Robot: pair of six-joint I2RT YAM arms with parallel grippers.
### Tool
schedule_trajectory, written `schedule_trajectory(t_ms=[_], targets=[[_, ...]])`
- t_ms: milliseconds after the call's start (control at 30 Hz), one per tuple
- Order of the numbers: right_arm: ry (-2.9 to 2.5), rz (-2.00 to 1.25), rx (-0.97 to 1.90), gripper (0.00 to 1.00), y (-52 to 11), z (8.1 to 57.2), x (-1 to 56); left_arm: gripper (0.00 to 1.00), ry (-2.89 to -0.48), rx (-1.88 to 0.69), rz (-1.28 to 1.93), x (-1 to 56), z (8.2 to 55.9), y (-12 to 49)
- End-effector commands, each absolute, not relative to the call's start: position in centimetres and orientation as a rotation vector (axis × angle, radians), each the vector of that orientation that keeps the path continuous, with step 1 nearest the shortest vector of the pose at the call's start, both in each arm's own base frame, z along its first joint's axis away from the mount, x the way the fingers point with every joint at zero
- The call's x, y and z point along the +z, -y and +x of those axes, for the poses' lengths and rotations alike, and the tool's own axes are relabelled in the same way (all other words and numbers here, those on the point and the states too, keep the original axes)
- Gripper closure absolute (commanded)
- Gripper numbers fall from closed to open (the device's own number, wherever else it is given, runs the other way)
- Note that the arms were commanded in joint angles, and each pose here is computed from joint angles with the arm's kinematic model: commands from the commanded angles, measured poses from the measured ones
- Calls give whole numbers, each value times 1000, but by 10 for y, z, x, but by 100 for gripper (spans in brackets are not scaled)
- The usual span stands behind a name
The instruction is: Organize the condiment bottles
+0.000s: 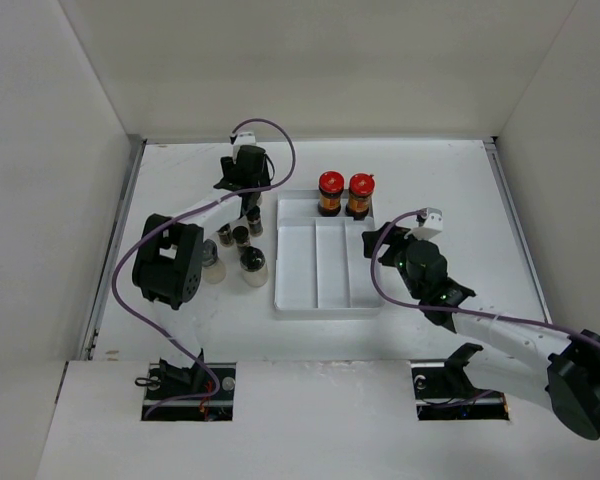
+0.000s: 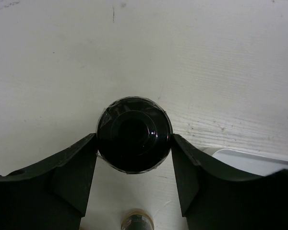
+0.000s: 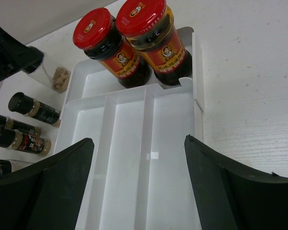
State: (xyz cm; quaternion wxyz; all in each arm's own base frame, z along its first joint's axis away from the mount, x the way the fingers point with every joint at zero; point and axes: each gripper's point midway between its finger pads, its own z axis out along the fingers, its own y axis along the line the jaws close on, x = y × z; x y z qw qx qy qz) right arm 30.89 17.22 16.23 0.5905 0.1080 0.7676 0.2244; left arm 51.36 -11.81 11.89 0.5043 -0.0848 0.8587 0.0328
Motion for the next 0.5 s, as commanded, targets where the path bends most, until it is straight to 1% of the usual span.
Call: schedule_trajectory(t_ms=[0, 133, 300, 400, 467], targets=[[-1708, 253, 583, 17, -181, 314, 188, 59, -1959, 53, -232, 163, 525, 116], [-1719, 248, 574, 17, -183, 316, 184, 61, -1841, 28, -220, 210, 521, 122], [-1713, 250, 579, 17, -183, 317, 185, 61, -1668, -40, -190, 287, 513, 136], [-1708, 252, 583, 17, -182, 315, 186, 61, -1634, -81, -166, 310, 510, 150], [-1697, 257, 589, 17, -181, 314, 189, 61, -1652, -116, -141, 308, 507, 163]])
